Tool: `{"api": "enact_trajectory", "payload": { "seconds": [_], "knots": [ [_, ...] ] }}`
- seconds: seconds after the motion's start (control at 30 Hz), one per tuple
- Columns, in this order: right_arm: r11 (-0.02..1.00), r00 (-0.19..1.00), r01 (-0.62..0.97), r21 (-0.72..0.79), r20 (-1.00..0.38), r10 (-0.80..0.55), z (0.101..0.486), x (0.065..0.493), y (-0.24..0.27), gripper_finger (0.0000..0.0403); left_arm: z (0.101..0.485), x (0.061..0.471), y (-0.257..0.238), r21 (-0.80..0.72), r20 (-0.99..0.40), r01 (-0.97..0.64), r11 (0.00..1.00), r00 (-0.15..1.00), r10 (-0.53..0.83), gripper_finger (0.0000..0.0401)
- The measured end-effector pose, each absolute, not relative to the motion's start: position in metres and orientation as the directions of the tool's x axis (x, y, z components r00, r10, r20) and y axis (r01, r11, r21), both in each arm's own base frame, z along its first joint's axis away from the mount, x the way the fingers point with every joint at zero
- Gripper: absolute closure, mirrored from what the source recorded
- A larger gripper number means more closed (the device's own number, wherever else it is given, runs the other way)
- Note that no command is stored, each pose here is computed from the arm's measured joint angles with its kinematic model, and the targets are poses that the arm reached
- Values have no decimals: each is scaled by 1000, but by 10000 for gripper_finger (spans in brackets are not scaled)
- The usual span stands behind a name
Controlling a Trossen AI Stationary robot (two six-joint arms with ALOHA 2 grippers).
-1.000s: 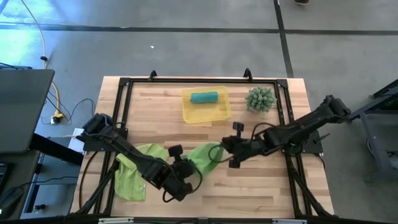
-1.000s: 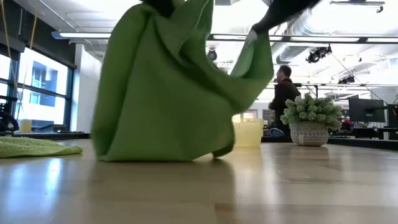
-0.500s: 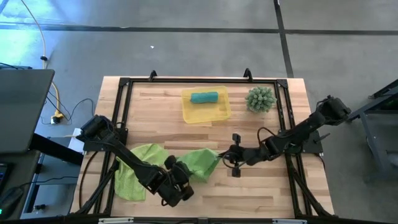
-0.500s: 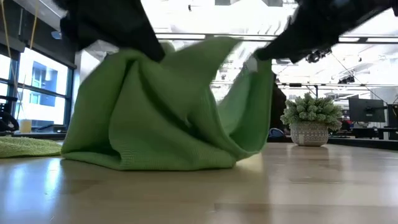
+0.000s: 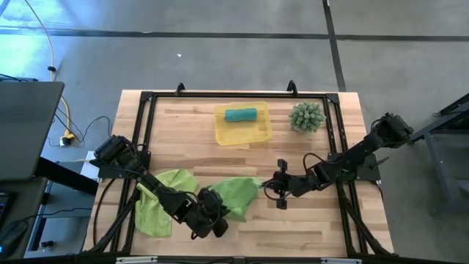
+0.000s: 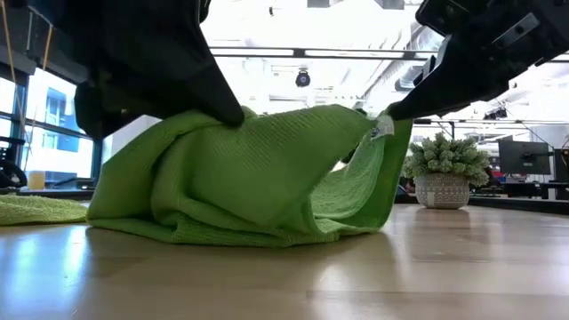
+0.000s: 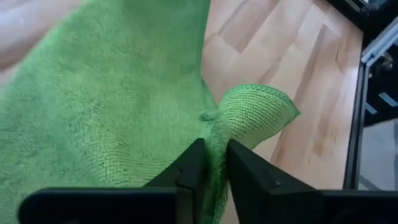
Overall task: Roll microfiber towels into tight, uniform cylinder then place into a basket
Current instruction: Fold the green microfiber cloth
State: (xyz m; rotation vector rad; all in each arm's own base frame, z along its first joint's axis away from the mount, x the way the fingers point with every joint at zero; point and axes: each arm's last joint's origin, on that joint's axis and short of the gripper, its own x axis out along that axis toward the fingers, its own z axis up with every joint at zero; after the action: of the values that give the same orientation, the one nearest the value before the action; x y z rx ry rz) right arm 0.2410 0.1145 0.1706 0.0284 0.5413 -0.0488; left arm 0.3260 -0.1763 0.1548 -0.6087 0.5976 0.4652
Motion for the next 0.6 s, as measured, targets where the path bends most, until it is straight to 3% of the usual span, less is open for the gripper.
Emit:
{"api": "enact_trajectory", "payload": {
  "seconds": [0.37,0.6],
  "knots": [
    [998,856,54,14,-515,-39,171,241,115,403,155,331,-171,-371,-657,-523,767,732,180,279],
    [998,856,54,14,-515,-39,171,241,115,403,155,337,-167,-306,-711,-285,908,703,-19,275]
  ]
}}
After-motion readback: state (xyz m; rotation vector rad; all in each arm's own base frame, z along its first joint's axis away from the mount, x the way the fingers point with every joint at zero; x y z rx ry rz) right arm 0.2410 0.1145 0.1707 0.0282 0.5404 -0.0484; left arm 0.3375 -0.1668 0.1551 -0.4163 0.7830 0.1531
